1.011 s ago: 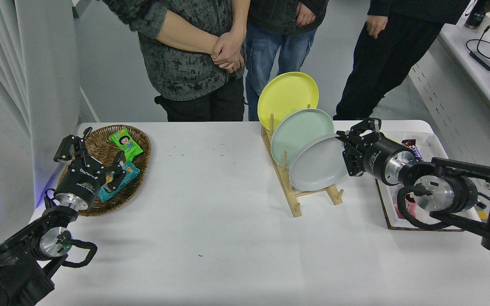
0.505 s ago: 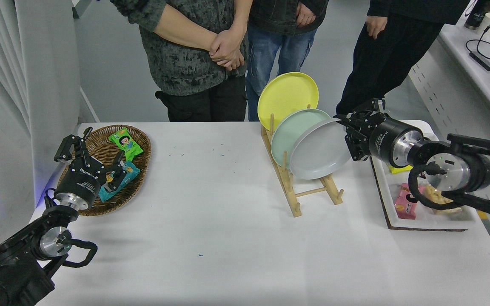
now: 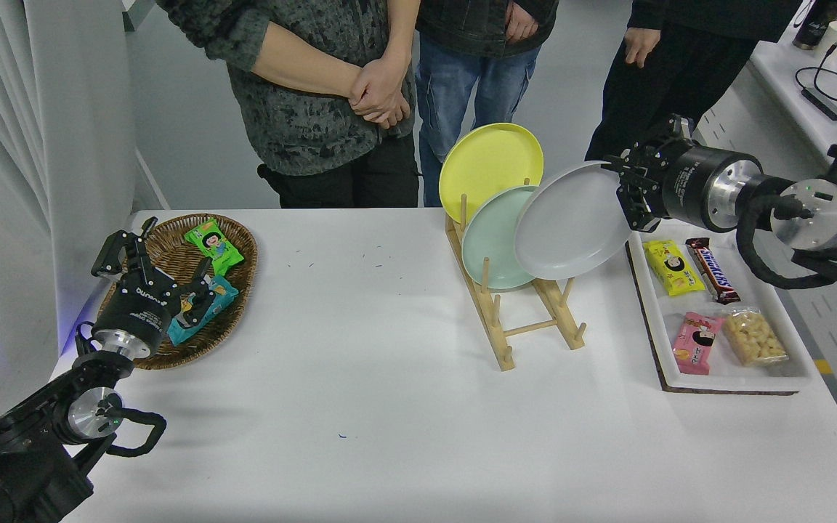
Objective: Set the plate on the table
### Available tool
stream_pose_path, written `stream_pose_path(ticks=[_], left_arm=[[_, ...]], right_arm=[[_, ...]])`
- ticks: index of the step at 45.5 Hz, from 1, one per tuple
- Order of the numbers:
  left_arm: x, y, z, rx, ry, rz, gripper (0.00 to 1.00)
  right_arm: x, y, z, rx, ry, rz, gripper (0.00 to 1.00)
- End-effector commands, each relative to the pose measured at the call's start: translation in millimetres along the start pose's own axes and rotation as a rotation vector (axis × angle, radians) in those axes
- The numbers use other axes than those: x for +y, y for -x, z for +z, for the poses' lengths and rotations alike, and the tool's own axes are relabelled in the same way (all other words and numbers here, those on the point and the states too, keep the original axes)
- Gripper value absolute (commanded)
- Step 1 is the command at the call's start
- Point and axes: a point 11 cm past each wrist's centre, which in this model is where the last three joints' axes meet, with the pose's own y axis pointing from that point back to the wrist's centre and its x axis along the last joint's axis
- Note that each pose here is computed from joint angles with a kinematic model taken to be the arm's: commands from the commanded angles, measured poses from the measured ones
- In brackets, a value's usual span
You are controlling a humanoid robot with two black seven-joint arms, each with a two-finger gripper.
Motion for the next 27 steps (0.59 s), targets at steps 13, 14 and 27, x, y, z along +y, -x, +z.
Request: stream_pose_path(ticks=[13,14,27], left_arm=[[0,0,-1,0.002,-0.002,-0.001,0.98],[0,0,-1,0.002,-0.002,-0.001,0.98],[0,0,-1,0.002,-0.002,-0.001,0.98]], right_arm=[[14,-92,24,-0.116,0.058,0.025,0.0],[16,-95,28,-0.141,0.069,0.029,0.0],[31,-98,51,-0.422,0.131,0.046,0.0]])
